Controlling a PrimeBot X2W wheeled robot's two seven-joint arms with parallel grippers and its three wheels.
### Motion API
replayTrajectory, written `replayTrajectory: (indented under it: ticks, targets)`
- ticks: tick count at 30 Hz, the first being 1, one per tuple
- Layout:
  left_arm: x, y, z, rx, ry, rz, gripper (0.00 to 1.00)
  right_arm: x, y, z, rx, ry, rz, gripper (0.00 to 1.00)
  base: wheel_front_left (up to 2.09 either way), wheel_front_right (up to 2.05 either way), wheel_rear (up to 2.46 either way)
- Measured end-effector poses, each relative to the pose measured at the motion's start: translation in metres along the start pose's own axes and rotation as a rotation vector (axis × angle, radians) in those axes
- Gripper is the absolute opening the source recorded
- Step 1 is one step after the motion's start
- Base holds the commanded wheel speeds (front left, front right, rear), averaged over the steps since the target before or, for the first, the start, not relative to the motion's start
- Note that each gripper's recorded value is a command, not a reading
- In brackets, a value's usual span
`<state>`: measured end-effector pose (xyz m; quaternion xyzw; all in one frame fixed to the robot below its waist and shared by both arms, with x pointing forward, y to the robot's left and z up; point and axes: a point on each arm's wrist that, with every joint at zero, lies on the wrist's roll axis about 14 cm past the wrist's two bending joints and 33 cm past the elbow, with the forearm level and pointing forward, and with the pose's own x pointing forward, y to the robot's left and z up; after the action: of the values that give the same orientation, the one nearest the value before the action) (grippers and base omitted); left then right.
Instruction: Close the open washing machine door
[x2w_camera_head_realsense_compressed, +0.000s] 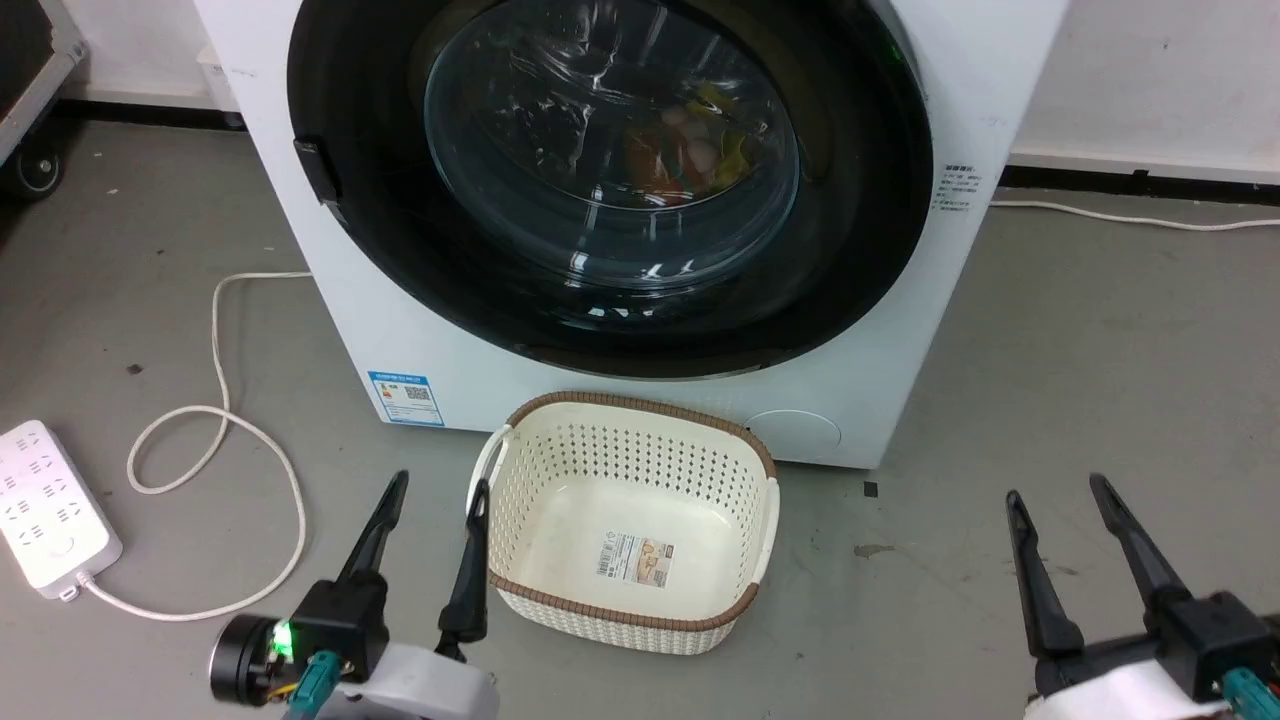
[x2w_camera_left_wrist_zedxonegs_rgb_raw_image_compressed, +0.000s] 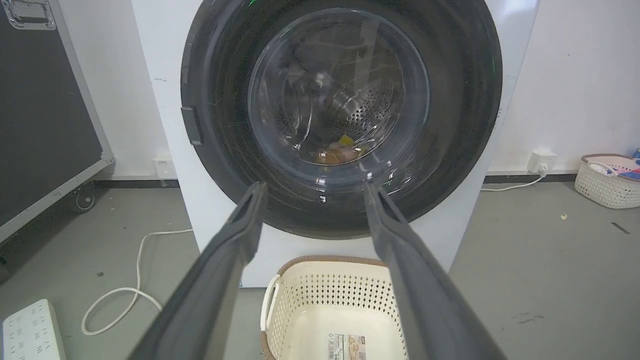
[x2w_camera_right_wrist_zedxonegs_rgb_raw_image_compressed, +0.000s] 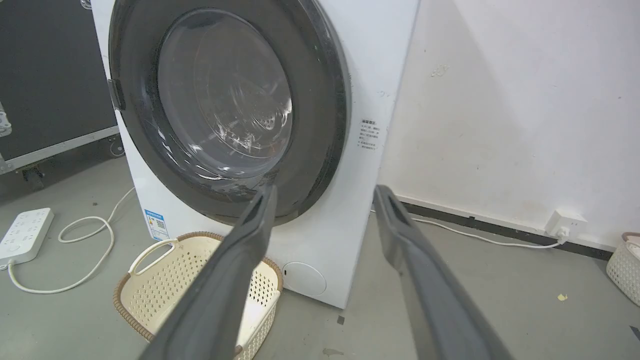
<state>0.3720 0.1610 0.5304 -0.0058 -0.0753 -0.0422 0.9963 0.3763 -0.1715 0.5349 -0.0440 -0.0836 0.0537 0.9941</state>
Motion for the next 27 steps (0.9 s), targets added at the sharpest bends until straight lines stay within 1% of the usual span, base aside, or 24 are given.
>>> replayTrajectory:
  ticks: [7,15,16,27]
  targets:
    - [-0.005,-0.003,-0.014,-0.018,0.045,-0.002,1.0,-0.01,-0.001,-0.001,0.024,0.006,-0.009,1.0,0.0,0.0,0.0]
    - [-0.01,0.002,-0.032,-0.067,0.101,0.036,1.0,-0.01,-0.001,0.001,0.049,0.0,-0.013,1.0,0.0,0.0,0.0]
    - [-0.011,0.002,-0.033,-0.067,0.105,0.035,0.0,-0.01,-0.001,0.001,0.048,0.0,-0.013,0.0,0.0,0.0,0.0]
    - [-0.009,0.002,-0.032,-0.063,0.109,0.036,0.0,-0.011,-0.001,-0.001,0.048,0.013,-0.013,0.0,0.0,0.0,0.0]
